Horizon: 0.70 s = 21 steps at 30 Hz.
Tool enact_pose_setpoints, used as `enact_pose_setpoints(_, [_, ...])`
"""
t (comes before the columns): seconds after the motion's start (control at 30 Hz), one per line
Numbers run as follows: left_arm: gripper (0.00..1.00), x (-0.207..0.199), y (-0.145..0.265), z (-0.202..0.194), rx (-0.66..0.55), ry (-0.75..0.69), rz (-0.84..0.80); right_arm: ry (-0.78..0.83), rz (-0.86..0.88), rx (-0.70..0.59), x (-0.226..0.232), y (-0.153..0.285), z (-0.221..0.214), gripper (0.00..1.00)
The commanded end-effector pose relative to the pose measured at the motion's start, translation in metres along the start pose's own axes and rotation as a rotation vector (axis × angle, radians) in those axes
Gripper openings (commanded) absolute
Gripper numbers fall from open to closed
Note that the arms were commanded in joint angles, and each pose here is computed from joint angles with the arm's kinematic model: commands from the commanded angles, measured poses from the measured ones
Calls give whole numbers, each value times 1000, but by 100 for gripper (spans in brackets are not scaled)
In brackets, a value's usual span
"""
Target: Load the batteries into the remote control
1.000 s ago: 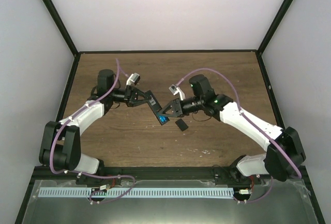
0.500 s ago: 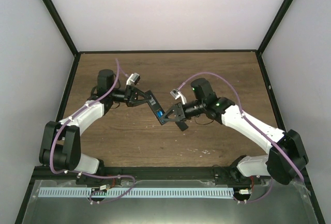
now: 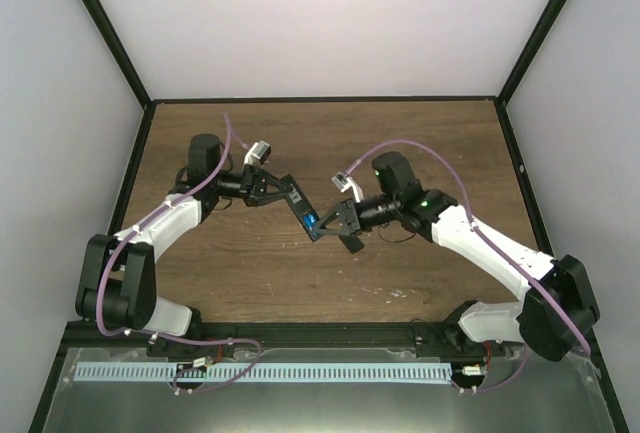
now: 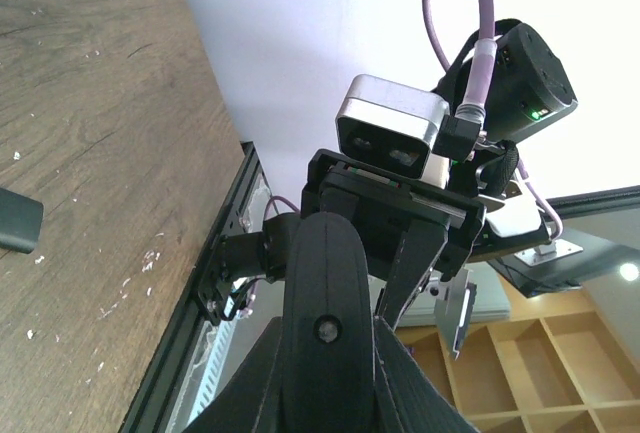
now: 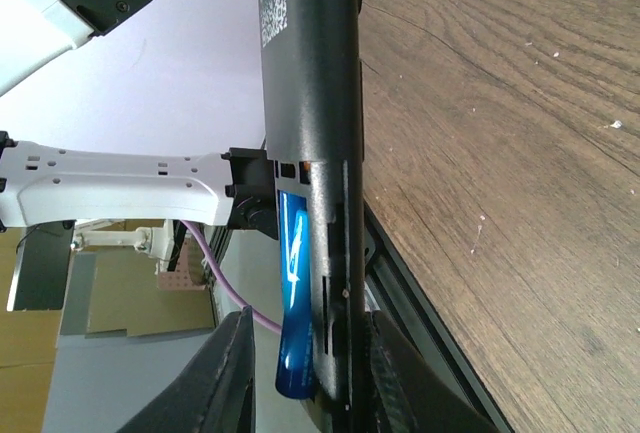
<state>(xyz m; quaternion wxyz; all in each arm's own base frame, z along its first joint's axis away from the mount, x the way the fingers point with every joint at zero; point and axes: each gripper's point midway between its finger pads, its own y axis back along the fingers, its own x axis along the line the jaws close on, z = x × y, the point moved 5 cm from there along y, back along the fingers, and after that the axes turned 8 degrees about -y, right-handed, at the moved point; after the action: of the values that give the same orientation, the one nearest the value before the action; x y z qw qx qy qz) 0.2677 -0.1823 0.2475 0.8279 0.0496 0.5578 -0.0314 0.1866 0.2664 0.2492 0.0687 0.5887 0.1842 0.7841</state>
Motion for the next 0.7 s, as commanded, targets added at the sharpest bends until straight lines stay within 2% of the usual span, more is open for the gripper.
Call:
enact_pose_setpoints(0.0, [0, -2, 0, 2, 4, -38, -8, 31, 21, -8, 6, 7, -4, 22])
enact_pose_setpoints(0.67, [0, -1, 0, 0, 4, -29, -6, 35, 48, -2, 5, 2, 2, 15])
